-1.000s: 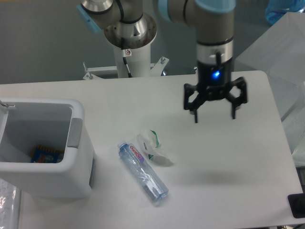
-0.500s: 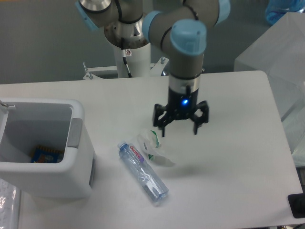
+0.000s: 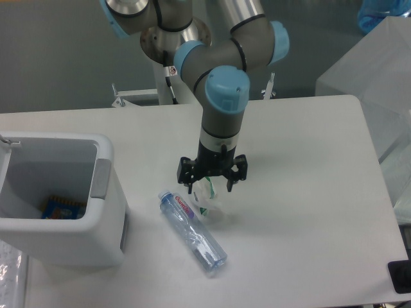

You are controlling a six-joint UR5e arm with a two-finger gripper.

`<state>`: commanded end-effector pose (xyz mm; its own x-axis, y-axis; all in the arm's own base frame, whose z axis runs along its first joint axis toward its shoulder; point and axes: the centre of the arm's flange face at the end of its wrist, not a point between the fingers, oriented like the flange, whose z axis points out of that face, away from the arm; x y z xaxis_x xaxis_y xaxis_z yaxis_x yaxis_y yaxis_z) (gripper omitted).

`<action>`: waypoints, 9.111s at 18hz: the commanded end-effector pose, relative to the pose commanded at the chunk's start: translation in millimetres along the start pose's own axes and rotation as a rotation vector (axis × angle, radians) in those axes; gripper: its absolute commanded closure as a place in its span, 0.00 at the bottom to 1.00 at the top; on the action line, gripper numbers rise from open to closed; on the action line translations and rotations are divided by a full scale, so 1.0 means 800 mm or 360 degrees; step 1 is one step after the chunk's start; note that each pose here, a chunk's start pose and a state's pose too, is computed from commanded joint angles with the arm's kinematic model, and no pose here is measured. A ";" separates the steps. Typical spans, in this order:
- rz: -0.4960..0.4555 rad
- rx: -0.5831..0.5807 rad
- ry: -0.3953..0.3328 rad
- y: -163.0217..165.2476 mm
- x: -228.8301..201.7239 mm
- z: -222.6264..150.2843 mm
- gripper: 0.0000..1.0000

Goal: Place the trash in the trash can
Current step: 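Close the gripper on the wrapper and lift it off the table, then carry the held wrapper over the white trash bin and lower it in, then open the gripper to drop the wrapper into the bin and rise, then move the gripper over the clear water bottle and lower it, then close the gripper around the bottle's middle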

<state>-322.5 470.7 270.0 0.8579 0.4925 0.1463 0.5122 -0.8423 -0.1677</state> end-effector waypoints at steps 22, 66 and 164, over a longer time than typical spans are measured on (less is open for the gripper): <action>-0.0004 -0.0043 -0.0097 -0.005 -0.005 0.010 1.00; 0.0658 0.0911 0.0454 -0.040 0.249 -0.345 1.00; -0.0649 -0.0016 -0.0139 -0.169 -0.020 0.130 0.40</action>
<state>-401.3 599.0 189.1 0.5854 0.8025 0.1156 0.8106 -0.5764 -0.1036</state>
